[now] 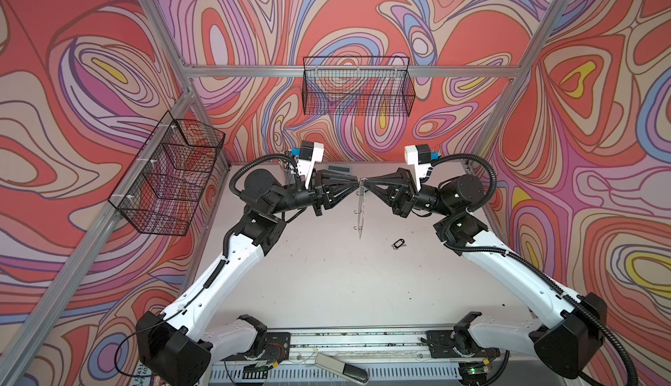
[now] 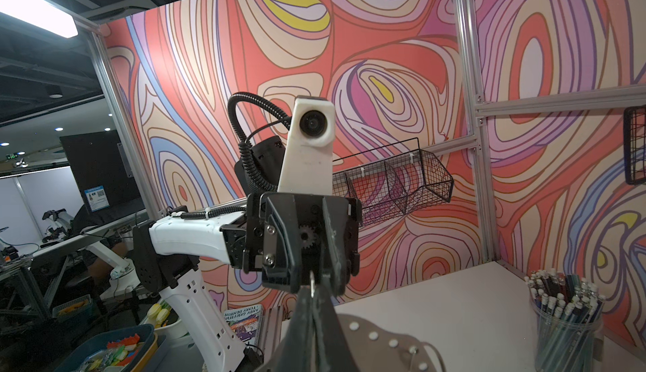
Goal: Attach keys to a key ring
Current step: Pass the keyring.
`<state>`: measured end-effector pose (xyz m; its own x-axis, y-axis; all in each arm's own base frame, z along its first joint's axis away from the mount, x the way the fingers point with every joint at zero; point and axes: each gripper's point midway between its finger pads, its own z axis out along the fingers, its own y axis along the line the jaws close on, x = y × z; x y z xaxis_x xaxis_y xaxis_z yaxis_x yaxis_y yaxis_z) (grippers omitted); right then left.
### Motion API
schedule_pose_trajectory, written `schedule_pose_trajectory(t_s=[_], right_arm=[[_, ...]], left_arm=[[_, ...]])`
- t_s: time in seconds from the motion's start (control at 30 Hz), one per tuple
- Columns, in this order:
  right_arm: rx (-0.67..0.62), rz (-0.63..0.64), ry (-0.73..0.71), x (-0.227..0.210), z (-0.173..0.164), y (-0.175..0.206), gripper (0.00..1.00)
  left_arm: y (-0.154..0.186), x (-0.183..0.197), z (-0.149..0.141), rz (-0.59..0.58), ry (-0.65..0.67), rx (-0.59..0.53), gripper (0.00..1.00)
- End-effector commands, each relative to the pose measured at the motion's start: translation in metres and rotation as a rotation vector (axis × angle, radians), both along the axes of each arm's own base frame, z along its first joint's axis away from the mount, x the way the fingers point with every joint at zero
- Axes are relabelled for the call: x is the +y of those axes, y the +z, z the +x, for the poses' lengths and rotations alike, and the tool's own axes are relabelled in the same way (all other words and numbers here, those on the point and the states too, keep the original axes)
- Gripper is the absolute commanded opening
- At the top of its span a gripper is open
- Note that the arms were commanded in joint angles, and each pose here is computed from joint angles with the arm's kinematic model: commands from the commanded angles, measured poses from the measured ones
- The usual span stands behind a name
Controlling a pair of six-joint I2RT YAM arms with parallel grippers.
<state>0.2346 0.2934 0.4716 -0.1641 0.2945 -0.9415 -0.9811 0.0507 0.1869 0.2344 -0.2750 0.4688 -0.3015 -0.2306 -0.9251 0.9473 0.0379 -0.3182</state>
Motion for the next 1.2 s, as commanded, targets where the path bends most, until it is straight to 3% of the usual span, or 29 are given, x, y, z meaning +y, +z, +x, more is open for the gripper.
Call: schedule_pose_trajectory(t_s=[0.0,0.47,0.83,1.17], right_arm=[[0.002,0.012,-0.005,0.0,0.003,0.001,0.0],[-0.007,0.024,0.032,0.004,0.002,0.003,0.0],[-0.032,0.002,0.068,0.012,0.006,-0.003,0.0],[-0.044,0.02,0.101,0.015,0.01,0.0,0.0]], left_arm=[[0.024,0.003,-0.013,-0.04,-0.046,-0.061,0.24],[0.011,0.001,-0.007,0.005,-0.026,-0.038,0.22],[0.003,0.014,0.008,0.051,0.171,-0.071,0.22],[-0.003,0.009,0.008,0.06,0.097,-0.031,0.22]])
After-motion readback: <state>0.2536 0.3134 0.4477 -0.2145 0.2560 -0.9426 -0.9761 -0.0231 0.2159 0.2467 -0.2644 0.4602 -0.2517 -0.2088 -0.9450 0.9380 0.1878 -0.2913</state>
